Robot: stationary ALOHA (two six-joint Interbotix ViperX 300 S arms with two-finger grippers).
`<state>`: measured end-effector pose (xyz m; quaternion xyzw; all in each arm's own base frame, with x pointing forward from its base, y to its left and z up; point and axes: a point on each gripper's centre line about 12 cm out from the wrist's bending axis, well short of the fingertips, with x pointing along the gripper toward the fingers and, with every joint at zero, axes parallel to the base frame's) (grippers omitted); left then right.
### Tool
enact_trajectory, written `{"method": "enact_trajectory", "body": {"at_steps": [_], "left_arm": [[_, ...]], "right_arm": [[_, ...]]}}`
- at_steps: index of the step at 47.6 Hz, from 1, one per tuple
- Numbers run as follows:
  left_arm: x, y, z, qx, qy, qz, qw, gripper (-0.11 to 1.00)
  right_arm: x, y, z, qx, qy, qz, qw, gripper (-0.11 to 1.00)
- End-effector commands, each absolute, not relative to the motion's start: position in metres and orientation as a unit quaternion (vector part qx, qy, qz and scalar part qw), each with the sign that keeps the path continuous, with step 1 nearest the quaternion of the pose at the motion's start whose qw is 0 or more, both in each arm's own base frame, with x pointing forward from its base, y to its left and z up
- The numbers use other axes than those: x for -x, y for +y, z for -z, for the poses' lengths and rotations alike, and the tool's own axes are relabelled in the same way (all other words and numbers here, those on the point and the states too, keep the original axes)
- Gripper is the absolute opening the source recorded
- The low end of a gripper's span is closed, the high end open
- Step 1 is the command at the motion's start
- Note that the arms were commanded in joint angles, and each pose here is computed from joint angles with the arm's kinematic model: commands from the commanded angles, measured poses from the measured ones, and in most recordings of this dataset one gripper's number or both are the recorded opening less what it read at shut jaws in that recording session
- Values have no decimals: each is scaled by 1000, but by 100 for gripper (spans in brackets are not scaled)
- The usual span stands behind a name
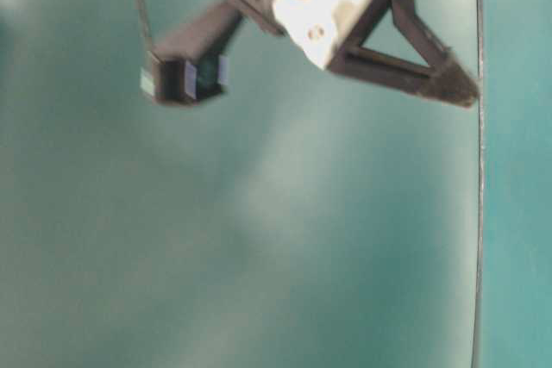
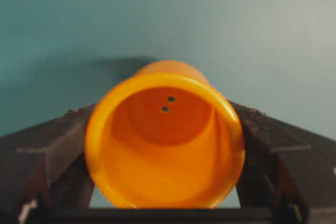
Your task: Hold the block with right arm and the cup with left arm, then put the block into the cup.
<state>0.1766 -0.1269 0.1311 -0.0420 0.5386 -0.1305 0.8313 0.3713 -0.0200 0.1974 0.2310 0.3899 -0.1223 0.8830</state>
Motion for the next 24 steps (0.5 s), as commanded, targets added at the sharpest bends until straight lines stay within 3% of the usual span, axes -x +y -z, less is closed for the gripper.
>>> {"method": "enact_trajectory", "body": {"at_steps": [1, 11, 24], "left_arm": [[-200, -107, -151, 79, 503, 93, 855, 69], [-243, -47, -169, 103, 463, 0, 881, 69], [-308, -25, -175, 89, 471, -30, 877, 69]], "right_arm": [[-376, -24, -208, -269, 392, 145, 868, 55], [-380, -24, -196, -347, 428, 208, 808, 54], [-389, -16, -186, -395, 436, 240, 772, 51]]}}
